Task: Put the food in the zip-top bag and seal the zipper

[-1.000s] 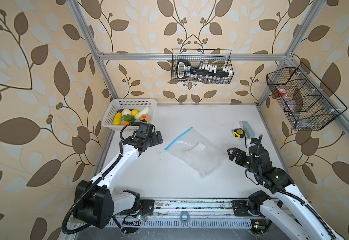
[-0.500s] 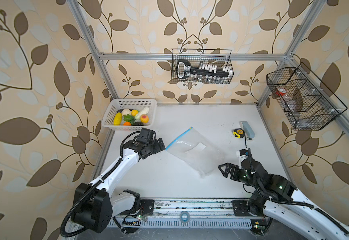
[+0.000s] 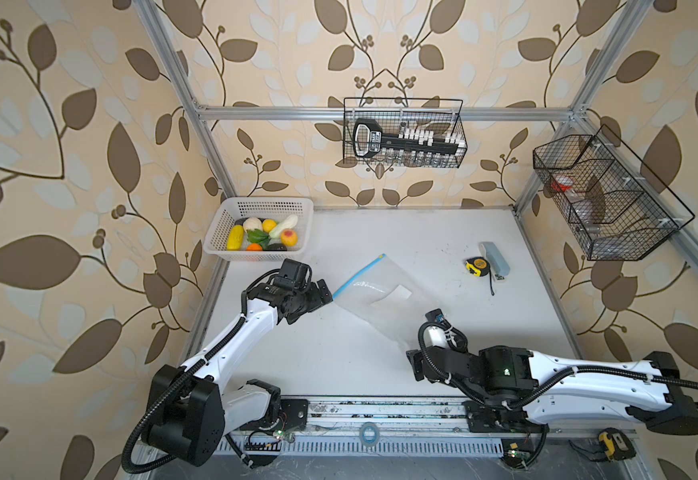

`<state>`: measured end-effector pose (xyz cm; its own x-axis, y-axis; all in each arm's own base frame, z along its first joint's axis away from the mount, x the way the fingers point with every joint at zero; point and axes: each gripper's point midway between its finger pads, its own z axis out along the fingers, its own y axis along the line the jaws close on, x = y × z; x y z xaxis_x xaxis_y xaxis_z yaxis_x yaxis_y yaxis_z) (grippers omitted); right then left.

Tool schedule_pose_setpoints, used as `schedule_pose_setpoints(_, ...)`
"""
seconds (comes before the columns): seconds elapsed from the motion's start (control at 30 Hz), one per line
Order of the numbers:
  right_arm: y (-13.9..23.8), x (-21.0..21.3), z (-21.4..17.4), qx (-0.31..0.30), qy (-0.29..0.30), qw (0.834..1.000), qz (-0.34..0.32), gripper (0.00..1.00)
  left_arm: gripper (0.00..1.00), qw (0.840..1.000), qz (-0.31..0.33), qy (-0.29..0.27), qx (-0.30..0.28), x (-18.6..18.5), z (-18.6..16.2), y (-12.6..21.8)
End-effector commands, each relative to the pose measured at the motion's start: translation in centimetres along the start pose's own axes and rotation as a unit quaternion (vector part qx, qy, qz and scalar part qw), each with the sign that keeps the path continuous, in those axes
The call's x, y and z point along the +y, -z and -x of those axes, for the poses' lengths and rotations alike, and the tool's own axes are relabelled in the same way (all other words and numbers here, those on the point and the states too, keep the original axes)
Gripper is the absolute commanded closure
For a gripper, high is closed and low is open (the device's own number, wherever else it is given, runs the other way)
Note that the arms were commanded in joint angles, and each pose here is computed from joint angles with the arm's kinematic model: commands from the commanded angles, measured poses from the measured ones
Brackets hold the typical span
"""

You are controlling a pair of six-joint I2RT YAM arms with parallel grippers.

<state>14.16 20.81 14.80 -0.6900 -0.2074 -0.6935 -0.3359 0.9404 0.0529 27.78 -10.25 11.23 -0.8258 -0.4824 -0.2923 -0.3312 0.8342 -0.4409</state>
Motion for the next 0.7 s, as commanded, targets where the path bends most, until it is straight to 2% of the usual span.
schedule_pose_setpoints(0.0, -0.6, -0.4, 0.4, -0.023, 0.041, 0.998, -0.037, 0.00, 0.01, 1.000, -0.019, 0.008, 0.010, -1.0, -0.3, -0.3)
schedule_pose_setpoints(0.17, -2.3, 0.8, -0.9, -0.008, 0.067, 0.998, -0.020, 0.00, 0.01, 0.999, -0.018, 0.006, 0.027, -1.2, -0.6, -0.8)
schedule_pose_setpoints(0.3, -3.7, -0.7, -1.8, 0.009, 0.056, 0.997, -0.046, 0.00, 0.01, 1.000, -0.019, 0.005, 0.021, -1.0, -0.6, -0.6)
schedule_pose_setpoints(0.47, -5.7, -4.2, -1.8, 0.008, 0.004, 0.996, -0.085, 0.00, 0.01, 1.000, -0.020, 0.005, 0.013, -0.6, -0.7, -0.8)
schedule_pose_setpoints(0.67, -6.4, -8.1, -2.0, 0.003, -0.063, 0.993, -0.099, 0.00, 0.01, 0.999, -0.026, 0.002, 0.032, -1.0, -1.2, -1.2)
